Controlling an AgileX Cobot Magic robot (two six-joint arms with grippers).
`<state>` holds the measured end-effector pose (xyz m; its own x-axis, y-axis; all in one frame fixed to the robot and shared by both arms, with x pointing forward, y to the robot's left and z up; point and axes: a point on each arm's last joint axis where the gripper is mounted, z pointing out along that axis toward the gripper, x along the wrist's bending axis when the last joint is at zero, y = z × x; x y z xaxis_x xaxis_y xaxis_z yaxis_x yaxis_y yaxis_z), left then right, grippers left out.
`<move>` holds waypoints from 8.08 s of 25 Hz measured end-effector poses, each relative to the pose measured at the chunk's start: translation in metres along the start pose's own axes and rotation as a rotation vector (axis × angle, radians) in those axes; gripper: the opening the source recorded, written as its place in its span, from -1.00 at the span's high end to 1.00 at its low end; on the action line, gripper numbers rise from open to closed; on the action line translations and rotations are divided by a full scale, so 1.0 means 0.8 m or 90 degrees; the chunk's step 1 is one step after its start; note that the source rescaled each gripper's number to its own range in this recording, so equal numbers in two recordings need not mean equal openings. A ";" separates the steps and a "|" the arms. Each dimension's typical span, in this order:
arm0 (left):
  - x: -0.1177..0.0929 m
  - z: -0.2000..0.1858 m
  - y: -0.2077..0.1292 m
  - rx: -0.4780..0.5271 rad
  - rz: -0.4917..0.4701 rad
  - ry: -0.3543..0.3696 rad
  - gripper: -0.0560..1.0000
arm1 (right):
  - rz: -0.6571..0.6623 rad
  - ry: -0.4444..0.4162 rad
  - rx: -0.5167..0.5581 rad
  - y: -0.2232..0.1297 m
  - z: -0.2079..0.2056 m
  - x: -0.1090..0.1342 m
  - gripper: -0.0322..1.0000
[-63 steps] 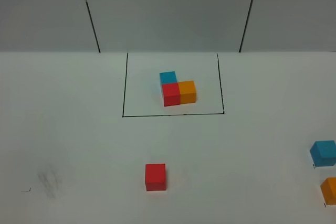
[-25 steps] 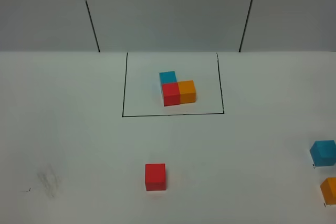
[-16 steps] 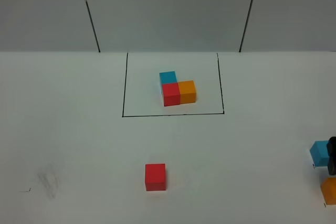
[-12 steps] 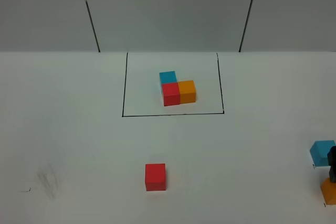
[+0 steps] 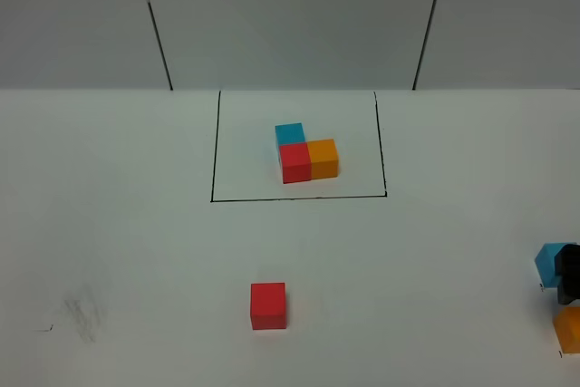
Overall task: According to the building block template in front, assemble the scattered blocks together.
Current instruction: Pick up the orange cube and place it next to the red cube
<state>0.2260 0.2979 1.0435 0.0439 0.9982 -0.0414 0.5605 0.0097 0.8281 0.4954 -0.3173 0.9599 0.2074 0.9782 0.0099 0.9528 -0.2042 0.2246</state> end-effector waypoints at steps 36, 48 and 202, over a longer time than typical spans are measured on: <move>0.000 0.000 0.000 0.000 -0.001 0.000 -0.87 | 0.004 -0.006 0.088 -0.001 0.070 0.003 -0.23; 0.000 0.000 0.000 0.000 -0.001 0.000 -0.87 | 0.009 -0.002 0.090 -0.001 0.071 0.004 0.51; 0.000 0.000 0.000 0.000 -0.001 0.000 -0.87 | -1.132 0.133 0.055 -0.030 0.069 0.397 0.51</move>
<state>0.2260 0.2979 1.0436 0.0434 0.9982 -0.0422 0.5600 0.0106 0.8284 0.5510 -0.0037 0.9039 -0.9986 -0.0095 -0.0511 -0.0123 0.9984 0.0554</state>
